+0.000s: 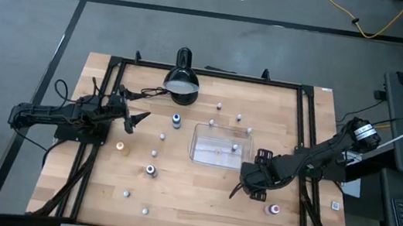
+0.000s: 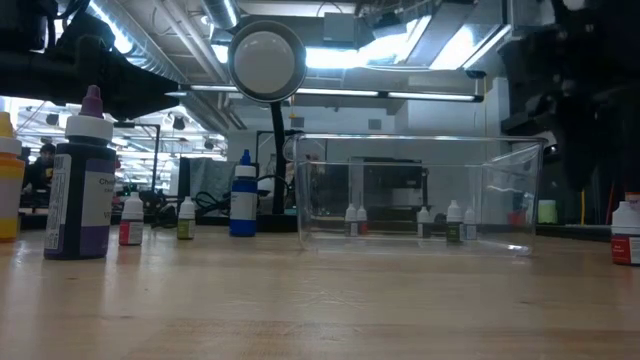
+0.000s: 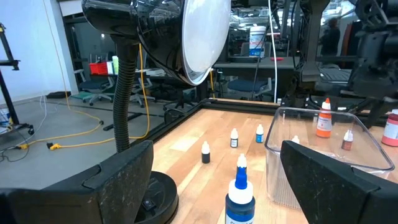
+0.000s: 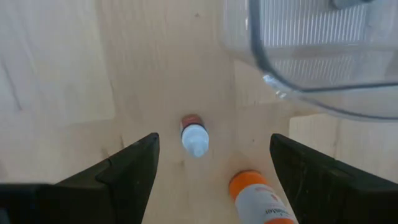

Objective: Pick & Place food coloring
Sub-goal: Put the small red food coloring bottle into the transparent bin

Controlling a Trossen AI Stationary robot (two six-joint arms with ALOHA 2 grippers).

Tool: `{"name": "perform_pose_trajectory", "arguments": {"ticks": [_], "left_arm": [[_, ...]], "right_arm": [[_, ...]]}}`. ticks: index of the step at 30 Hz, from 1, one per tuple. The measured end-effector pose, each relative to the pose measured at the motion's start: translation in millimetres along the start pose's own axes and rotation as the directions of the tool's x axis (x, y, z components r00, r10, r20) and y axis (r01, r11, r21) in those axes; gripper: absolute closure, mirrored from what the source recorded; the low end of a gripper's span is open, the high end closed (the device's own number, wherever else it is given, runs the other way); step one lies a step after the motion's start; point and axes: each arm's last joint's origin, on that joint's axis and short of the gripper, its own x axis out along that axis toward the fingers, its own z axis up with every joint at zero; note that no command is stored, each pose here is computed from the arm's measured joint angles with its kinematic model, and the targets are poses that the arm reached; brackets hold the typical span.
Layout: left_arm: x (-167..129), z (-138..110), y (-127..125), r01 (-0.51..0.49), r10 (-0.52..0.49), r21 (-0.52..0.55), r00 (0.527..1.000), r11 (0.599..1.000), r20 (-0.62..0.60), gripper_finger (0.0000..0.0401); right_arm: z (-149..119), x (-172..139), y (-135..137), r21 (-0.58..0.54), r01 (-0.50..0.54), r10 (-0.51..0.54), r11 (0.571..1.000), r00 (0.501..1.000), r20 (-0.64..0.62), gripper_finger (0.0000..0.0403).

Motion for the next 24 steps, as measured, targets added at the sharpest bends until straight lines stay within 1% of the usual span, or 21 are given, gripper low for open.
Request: {"name": "perform_pose_trajectory", "arguments": {"ticks": [14,24], "left_arm": [[0.0,0.1,0.0,0.000,0.000,0.000,1.000,1.000,0.000,0.0054],[0.0,0.1,0.0,0.000,0.000,0.000,1.000,1.000,0.000,0.0054]], "right_arm": [[-4.9,23.6,-0.9,-0.037,-0.012,0.012,0.999,1.000,-0.003,0.0096],[-1.8,27.0,-0.3,-0.059,-0.031,0.031,0.998,1.000,-0.002,0.0097]]}}
